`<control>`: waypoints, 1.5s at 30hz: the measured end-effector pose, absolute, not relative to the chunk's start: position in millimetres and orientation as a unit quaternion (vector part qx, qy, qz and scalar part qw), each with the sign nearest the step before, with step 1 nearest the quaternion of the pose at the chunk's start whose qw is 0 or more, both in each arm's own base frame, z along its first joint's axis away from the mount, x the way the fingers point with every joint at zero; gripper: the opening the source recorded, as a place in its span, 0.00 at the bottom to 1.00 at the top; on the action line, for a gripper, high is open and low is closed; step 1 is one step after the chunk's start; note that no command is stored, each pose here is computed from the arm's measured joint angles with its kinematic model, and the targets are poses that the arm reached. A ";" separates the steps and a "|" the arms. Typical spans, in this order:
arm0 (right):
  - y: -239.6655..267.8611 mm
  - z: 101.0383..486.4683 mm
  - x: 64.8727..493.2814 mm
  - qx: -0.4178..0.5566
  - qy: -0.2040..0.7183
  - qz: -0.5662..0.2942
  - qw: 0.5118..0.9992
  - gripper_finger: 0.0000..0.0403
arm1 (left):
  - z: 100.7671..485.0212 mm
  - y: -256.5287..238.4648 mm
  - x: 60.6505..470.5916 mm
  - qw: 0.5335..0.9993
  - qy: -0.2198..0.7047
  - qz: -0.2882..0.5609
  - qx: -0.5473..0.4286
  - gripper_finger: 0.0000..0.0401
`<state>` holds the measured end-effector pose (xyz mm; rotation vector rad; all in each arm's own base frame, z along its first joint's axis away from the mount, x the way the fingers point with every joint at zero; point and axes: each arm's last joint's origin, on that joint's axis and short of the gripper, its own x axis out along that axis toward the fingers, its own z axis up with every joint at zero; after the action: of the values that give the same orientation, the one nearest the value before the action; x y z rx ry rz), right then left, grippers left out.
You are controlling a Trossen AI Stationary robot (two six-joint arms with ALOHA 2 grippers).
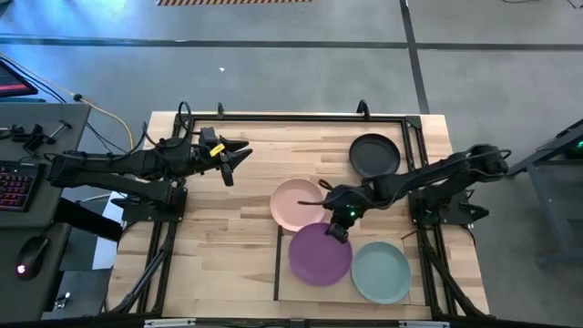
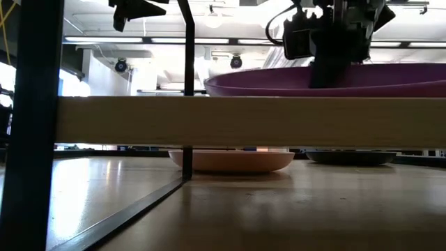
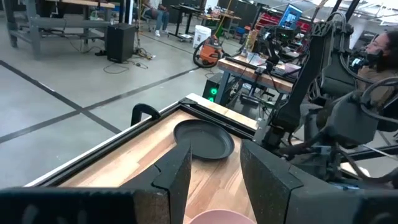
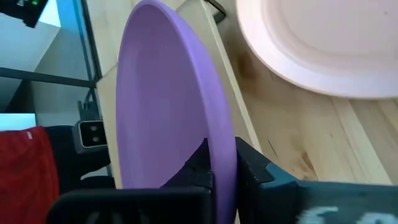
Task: Place and stack plates onto a shelf
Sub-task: Put the purple plate on the shelf, then stack the orange plate on the purple plate on the shelf
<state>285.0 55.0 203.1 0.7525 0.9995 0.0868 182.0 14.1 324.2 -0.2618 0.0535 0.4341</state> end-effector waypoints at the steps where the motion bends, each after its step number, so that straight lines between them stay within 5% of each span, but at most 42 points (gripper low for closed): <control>1: 55.3 202.4 286.6 0.352 0.467 0.041 0.810 0.04 | 324.2 14.1 182.0 0.968 0.027 0.215 -0.128 0.32; 10: 62.7 195.2 287.3 0.340 0.482 0.051 0.806 0.18 | 324.2 14.1 182.0 0.968 0.027 0.215 -0.127 0.32; 24: 42.8 204.4 277.4 0.318 0.492 0.056 0.808 0.55 | 324.1 14.2 182.0 0.969 0.030 0.215 -0.114 0.32; 31: 23.6 228.4 233.5 0.250 0.467 -0.033 0.847 0.56 | 322.9 14.1 181.7 0.968 0.035 0.216 -0.119 0.32; 37: 18.2 216.0 186.5 0.328 0.399 -0.076 0.853 0.53 | 318.5 14.0 181.1 0.964 0.052 0.220 -0.142 0.32; 45: 7.8 234.5 177.6 0.338 0.110 -0.122 0.927 0.51 | 323.2 13.8 182.0 0.965 0.027 0.211 -0.154 0.32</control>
<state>177.6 7.8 234.5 0.6928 0.2248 -0.2494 182.0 13.8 323.2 -0.3125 0.0549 0.4265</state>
